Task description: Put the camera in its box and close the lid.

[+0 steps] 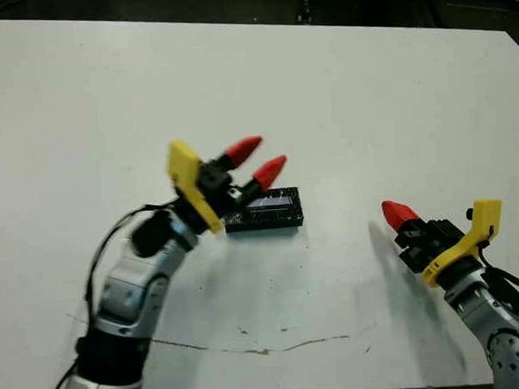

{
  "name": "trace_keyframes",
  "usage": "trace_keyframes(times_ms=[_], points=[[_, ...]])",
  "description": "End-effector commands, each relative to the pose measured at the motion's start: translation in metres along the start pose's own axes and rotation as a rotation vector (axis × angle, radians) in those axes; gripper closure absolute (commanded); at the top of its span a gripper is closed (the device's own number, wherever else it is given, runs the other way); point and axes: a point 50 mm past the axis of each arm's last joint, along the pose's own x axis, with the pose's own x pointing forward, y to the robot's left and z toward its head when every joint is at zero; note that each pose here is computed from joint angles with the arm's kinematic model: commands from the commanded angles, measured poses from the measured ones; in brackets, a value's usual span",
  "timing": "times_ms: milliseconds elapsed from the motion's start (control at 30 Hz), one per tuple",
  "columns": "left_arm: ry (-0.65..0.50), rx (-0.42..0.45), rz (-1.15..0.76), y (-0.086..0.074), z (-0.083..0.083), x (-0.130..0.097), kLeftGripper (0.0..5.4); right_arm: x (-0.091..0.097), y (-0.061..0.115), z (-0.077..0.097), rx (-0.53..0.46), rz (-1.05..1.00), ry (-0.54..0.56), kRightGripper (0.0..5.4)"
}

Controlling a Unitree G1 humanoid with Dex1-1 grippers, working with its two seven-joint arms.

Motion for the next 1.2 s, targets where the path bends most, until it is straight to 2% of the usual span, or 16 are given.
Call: trace_keyframes(times_ms=[33, 300, 367, 500, 900, 1200], points=[[0.083, -0.022, 0.057, -0.005, -0.014, 0.006, 3.85, -0.002, -0.002, -0.001, 0.006, -0.011, 0.006, 5.4], [0.199, -0.015, 0.166, -0.011, -0.039, 0.001, 5.11, -0.003, -0.002, -0.001, -0.002, -0.013, 0.006, 5.4], [0.243, -0.075, 0.186, -0.012, -0.046, -0.002, 5.38, -0.003, -0.002, -0.001, -0.01, -0.015, 0.009, 5.4], [0.336, -0.159, 0.214, -0.014, -0.056, -0.008, 5.38, -0.002, -0.002, -0.002, -0.011, -0.018, 0.007, 5.4], [0.515, -0.202, 0.262, -0.015, -0.07, -0.017, 5.38, -0.003, -0.002, -0.002, -0.01, -0.019, 0.009, 5.4], [0.542, -0.226, 0.265, -0.014, -0.075, -0.019, 5.38, -0.002, -0.002, -0.003, -0.011, -0.017, 0.011, 5.4]])
